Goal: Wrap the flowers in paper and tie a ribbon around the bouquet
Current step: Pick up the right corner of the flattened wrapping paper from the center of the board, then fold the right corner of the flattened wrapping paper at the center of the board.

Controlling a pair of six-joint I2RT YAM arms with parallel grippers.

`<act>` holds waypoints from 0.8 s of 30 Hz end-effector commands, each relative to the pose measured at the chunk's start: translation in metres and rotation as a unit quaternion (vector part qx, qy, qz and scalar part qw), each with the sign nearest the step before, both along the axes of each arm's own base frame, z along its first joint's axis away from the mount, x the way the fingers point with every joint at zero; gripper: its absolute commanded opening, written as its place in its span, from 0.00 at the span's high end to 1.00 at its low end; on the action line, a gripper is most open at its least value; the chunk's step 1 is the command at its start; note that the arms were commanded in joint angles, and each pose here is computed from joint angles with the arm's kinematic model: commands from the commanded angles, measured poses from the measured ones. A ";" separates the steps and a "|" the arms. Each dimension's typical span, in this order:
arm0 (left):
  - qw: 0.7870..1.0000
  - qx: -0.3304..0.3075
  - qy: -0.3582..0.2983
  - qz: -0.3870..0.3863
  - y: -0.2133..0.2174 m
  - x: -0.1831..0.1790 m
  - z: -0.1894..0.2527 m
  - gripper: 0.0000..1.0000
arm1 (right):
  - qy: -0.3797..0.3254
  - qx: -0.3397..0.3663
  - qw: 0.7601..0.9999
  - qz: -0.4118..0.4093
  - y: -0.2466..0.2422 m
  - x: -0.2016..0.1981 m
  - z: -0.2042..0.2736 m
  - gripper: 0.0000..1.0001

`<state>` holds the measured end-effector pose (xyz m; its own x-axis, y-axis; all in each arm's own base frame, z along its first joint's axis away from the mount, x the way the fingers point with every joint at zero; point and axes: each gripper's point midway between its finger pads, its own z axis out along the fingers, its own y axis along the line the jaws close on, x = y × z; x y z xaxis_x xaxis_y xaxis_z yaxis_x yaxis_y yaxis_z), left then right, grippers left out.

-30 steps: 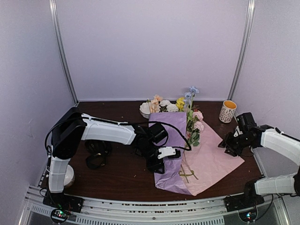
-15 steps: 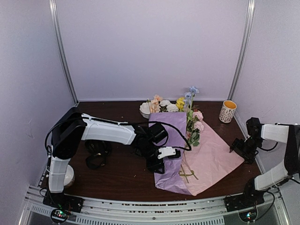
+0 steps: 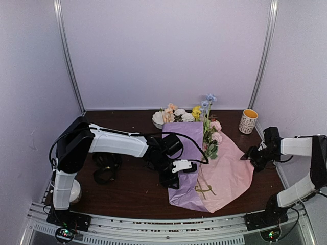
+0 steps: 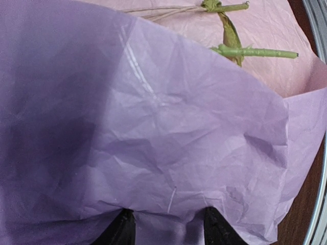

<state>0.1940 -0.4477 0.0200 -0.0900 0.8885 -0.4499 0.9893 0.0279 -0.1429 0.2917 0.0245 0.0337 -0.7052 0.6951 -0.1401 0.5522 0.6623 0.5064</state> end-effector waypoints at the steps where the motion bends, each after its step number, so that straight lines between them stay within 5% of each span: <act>1: 0.997 0.059 0.039 -0.015 0.021 -0.019 -0.040 0.51 | 0.015 0.038 0.999 0.003 0.018 -0.013 -0.005 0.47; 7: 0.997 0.058 0.040 -0.016 0.020 -0.020 -0.041 0.51 | -0.020 0.042 0.999 0.023 0.030 -0.015 0.021 1.00; 12: 0.997 0.060 0.041 -0.016 0.020 -0.020 -0.041 0.51 | -0.048 0.035 0.996 0.064 0.056 -0.001 0.060 1.00; 19: 0.997 0.062 0.042 -0.016 0.021 -0.020 -0.042 0.51 | -0.151 0.086 0.975 0.140 0.149 0.036 0.155 1.00; 24: 0.997 0.061 0.042 -0.017 0.021 -0.020 -0.042 0.51 | -0.171 0.089 0.964 0.181 0.209 0.071 0.177 1.00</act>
<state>0.1939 -0.4479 0.0198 -0.0869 0.8919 -0.4437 0.9890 0.0237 -0.1461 0.3361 0.2028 0.2031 -0.8470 0.4432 -0.2937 0.0964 0.6713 0.7349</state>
